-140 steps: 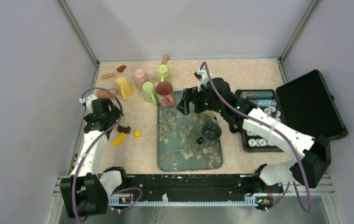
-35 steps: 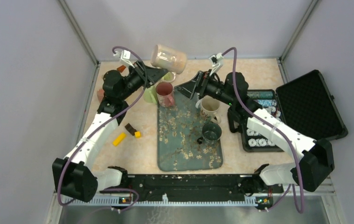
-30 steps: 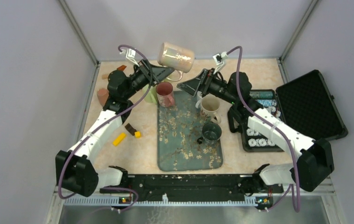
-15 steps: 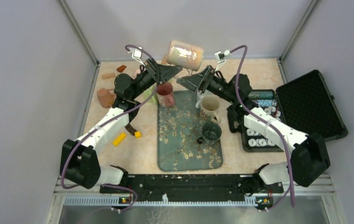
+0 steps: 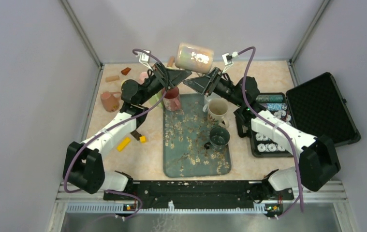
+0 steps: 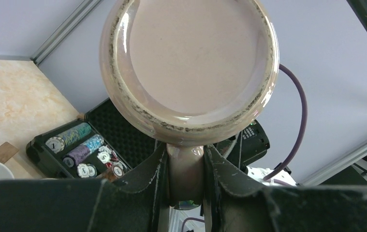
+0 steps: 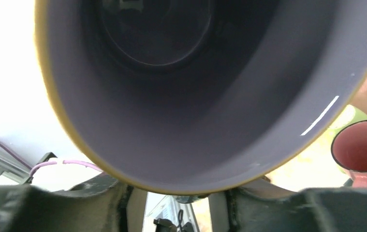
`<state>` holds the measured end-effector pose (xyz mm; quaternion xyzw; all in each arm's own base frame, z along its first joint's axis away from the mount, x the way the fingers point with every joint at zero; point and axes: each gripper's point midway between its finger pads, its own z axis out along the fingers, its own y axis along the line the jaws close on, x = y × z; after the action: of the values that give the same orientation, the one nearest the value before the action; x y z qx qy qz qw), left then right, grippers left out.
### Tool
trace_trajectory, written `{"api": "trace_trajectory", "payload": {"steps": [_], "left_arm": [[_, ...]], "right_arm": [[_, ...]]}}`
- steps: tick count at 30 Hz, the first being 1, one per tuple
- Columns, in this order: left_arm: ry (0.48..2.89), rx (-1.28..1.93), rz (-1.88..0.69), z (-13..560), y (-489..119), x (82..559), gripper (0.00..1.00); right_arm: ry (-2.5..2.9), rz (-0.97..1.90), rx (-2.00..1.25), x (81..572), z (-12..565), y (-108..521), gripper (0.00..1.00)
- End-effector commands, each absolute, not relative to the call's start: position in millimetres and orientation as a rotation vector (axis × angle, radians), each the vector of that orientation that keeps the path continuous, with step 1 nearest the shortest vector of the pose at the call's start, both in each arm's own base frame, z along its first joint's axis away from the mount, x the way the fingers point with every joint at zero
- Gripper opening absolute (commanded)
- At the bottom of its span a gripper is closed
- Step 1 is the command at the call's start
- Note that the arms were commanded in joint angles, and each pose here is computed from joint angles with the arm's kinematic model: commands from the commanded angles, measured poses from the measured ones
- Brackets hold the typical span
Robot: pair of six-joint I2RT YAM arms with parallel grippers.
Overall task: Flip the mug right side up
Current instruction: Turn over the cup at the center of the board.
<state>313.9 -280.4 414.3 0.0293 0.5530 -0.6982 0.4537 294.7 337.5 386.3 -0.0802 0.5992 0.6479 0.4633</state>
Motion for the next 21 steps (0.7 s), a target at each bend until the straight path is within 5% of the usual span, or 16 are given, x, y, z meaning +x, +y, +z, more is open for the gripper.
{"api": "trace_trajectory", "payload": {"steps": [1, 7, 11, 13, 16, 21], "left_arm": [[1.164, 0.171, -1.740, 454.8, -273.4, 289.2, 0.00], [1.187, 0.166, -1.726, 444.5, -273.4, 289.4, 0.00], [1.209, 0.169, -1.688, 437.3, -273.0, 291.7, 0.24], [1.221, 0.165, -1.661, 434.9, -271.8, 292.5, 0.51], [1.257, 0.138, -1.608, 425.6, -269.3, 298.0, 0.77], [1.353, 0.092, -1.486, 402.6, -261.4, 306.0, 0.98]], "right_arm": [[1.361, 1.573, -0.214, 292.7, 413.0, 328.2, 0.38], [1.374, 1.550, -0.205, 293.9, 411.2, 325.9, 0.04], [1.389, 1.528, -0.200, 294.8, 408.7, 324.3, 0.00], [1.394, 1.516, -0.196, 295.2, 408.3, 323.0, 0.00], [1.412, 1.483, -0.186, 297.8, 405.9, 320.6, 0.00], [1.469, 1.410, -0.176, 303.6, 400.2, 317.3, 0.00]]}}
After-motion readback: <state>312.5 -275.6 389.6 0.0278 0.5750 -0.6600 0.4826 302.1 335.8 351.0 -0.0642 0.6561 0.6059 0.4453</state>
